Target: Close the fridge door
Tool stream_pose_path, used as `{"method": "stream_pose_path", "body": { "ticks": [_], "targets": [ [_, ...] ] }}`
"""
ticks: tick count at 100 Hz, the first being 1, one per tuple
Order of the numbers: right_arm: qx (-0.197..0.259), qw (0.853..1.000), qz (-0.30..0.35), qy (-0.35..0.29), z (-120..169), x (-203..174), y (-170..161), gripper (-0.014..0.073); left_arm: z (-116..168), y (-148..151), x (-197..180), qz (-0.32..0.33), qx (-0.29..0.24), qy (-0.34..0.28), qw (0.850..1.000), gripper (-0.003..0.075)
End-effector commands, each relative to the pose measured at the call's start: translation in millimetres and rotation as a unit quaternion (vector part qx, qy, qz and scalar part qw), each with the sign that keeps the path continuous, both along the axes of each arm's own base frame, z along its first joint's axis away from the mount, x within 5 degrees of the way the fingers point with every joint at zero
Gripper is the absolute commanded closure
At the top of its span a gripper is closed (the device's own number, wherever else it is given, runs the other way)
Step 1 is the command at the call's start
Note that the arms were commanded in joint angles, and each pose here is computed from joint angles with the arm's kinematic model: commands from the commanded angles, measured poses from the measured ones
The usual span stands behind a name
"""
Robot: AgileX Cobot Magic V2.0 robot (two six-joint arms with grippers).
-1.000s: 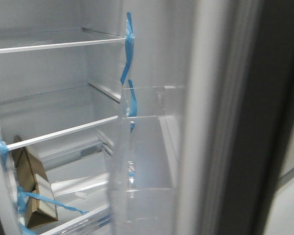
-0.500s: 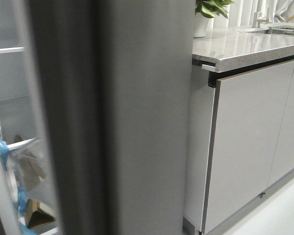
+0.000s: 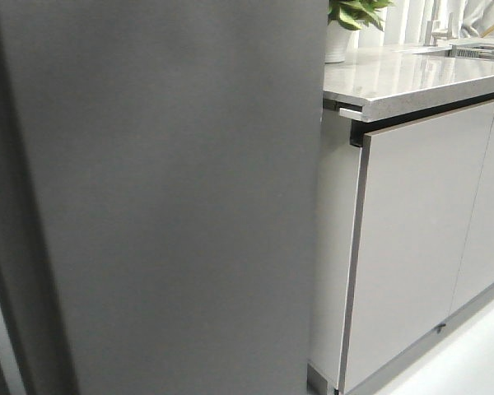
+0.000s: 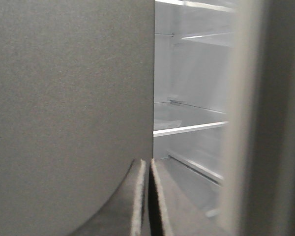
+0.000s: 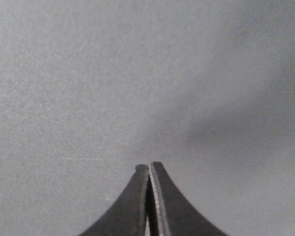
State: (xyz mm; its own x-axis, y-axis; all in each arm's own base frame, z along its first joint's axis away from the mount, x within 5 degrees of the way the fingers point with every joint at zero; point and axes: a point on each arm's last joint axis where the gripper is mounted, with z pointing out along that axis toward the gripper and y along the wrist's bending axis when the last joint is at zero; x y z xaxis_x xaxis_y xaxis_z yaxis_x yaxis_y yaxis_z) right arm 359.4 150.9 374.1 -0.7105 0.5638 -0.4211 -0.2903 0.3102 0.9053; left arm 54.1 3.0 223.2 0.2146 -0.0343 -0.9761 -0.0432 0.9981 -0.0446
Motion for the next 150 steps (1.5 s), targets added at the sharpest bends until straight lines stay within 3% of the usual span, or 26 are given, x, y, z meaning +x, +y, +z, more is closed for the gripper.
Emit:
{"method": "stream_pose_path", "body": {
  "ticks": [1,103,150],
  "targets": [
    [0.04,0.997,0.004,-0.059,29.0,-5.1,2.3,0.0641,-4.3,0.0,-1.4,-0.001,-0.003,-0.029,1.0,0.074],
    [0.039,0.99,0.055,-0.124,23.8,59.2,69.4,0.0641,-4.3,0.0,-1.4,-0.001,-0.003,-0.029,1.0,0.074],
    [0.045,0.993,0.063,-0.088,1.0,68.1,104.9,0.0641,-4.3,0.0,-1.4,-0.001,-0.003,-0.029,1.0,0.074]
  ]
}}
